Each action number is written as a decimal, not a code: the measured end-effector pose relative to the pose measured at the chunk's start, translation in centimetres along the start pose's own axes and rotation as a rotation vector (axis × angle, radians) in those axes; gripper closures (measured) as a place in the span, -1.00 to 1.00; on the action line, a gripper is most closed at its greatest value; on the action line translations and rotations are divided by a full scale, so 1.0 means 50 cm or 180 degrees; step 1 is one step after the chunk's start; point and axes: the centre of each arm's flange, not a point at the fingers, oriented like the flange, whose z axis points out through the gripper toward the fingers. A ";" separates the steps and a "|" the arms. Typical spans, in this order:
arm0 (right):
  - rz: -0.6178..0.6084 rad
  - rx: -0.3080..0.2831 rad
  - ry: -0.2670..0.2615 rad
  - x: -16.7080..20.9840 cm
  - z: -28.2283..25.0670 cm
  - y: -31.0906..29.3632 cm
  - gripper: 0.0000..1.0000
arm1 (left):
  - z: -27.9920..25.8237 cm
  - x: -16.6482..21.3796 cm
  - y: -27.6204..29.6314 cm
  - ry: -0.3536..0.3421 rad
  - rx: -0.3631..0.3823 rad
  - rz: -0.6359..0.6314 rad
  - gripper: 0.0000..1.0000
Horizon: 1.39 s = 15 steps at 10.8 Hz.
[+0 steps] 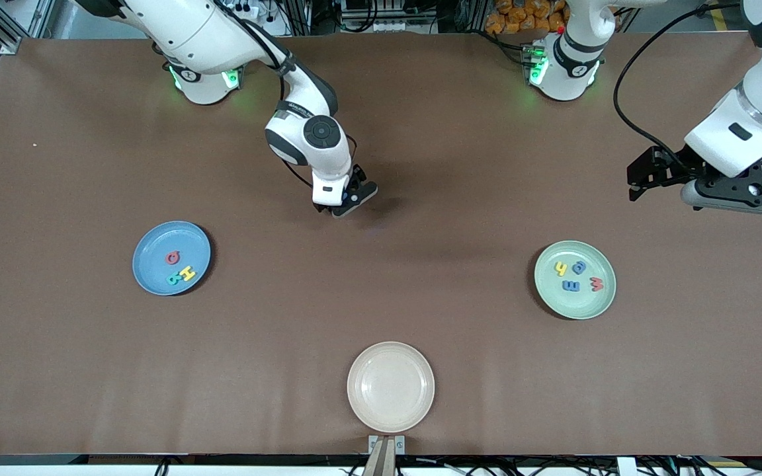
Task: Sort uppercase to blue plate, lowercase to green plate
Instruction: 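Lower the right gripper and grasp the blue M while the left gripper withdraws, then carry the M onto the blue plate and open the right gripper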
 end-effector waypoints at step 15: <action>0.0188 -0.0024 0.0125 0.027 -0.029 0.043 0.30 | -0.001 -0.014 -0.065 -0.0111 0.0017 -0.0256 -1.00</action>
